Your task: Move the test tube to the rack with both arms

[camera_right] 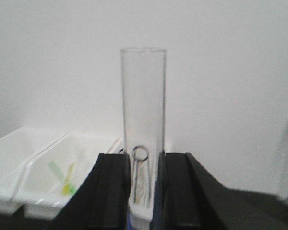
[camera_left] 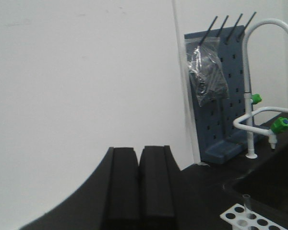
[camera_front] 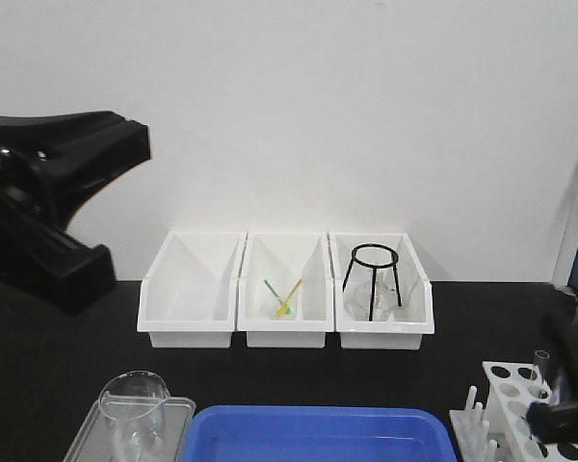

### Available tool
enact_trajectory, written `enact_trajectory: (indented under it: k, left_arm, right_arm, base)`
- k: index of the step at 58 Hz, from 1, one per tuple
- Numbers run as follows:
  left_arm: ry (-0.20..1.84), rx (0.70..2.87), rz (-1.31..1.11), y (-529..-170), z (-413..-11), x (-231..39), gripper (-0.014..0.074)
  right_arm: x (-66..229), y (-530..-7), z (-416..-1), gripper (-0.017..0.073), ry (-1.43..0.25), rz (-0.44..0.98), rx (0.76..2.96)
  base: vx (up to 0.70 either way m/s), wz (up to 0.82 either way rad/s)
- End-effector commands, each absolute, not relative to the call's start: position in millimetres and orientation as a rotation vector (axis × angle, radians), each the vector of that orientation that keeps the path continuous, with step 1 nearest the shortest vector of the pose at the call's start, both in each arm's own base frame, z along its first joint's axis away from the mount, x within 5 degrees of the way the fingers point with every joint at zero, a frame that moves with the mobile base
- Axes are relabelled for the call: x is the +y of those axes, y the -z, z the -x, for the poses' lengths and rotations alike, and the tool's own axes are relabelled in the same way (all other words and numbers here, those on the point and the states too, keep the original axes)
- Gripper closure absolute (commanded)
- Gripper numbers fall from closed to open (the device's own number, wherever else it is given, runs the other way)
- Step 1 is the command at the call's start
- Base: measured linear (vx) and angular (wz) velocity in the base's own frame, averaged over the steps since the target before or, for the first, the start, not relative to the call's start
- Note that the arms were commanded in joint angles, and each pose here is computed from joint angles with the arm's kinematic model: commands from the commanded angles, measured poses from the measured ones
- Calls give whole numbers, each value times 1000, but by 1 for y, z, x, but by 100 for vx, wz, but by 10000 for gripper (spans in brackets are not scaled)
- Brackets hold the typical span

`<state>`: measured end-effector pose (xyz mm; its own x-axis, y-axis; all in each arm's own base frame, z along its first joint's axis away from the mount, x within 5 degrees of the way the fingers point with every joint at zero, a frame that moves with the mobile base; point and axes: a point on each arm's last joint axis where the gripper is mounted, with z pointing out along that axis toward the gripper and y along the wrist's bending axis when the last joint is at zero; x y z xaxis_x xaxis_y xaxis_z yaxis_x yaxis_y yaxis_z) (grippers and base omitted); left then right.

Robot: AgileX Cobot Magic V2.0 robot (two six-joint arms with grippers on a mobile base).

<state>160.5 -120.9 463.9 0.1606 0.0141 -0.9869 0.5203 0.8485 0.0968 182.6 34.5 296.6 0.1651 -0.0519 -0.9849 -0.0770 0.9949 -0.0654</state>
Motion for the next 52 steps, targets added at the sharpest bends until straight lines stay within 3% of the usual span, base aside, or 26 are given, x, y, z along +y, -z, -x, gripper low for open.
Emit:
enact_trajectory:
  k: [1, 23, 38, 52]
  left_arm:
    - [400, 1323, -441, -479, -150, -112, 602]
    - [398, 1332, -430, -479, -150, -111, 601]
    - [376, 1381, -459, -460, -154, -114, 601]
    - [340, 1381, -487, -455, -155, -115, 601]
  right_arm:
    - [19, -318, -181, 567, 85, 13, 1175]
    - [10, -270, -216, 567, 59, -122, 1240]
    - [12, -243, -235, 567, -3, -177, 1247]
    - [19, -238, -249, 567, -6, -116, 1241]
  base:
    - [0, 0]
    - [0, 0]
    - [0, 0]
    - [0, 0]
